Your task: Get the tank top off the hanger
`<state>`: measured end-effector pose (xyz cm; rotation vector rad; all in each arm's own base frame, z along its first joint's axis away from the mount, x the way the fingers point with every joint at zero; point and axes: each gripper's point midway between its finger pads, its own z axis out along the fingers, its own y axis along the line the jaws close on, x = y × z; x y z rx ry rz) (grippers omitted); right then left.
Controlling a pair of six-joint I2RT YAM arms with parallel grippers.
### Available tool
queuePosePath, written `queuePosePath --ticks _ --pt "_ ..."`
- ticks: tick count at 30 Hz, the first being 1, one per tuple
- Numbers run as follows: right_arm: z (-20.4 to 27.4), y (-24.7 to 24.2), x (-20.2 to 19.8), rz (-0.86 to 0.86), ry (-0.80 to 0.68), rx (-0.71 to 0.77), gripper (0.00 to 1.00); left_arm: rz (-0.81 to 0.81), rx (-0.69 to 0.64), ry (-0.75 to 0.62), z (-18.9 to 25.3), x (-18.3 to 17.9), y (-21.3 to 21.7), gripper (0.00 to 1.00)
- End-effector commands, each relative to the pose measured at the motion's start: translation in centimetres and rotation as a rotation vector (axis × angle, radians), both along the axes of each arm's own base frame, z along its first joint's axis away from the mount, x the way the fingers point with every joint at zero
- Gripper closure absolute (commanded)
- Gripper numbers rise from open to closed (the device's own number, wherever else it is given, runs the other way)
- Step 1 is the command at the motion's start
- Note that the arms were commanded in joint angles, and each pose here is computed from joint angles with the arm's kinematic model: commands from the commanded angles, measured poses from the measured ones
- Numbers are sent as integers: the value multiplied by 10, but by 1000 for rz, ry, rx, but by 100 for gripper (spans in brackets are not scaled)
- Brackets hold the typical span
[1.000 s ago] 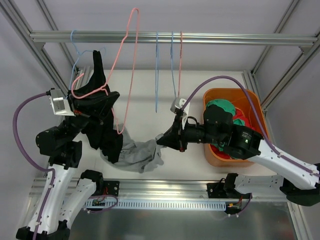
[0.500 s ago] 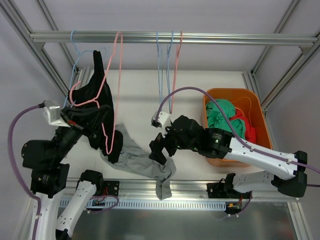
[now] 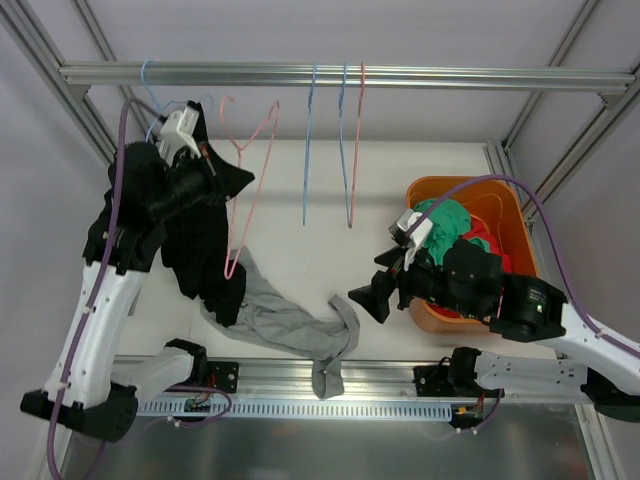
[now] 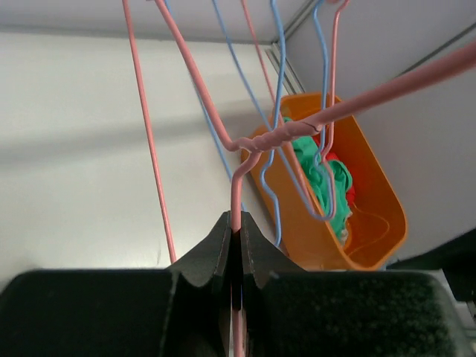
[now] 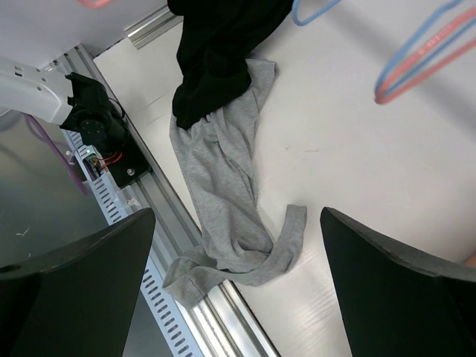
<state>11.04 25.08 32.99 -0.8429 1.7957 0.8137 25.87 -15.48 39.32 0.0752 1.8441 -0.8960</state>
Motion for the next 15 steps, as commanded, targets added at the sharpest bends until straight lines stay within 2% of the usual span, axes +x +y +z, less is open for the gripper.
queuePosePath --ticks 1,2,3,7,11,15 --pt "-8 -18 4 -68 6 -17 1 33 71 -78 40 24 -14 100" --pt "-7 -20 4 -72 8 -12 1 78 101 -56 36 36 -13 100" --pt "-6 -24 3 -74 5 -5 1 86 94 -88 54 40 -15 100" --pt "-8 -32 0 -82 14 1 1 133 143 -74 52 73 -27 100" --pt "-10 -37 0 -91 12 -1 1 140 161 -89 60 91 -37 100" --pt "-13 -35 1 -91 11 -14 0 104 184 -65 48 113 -55 100"
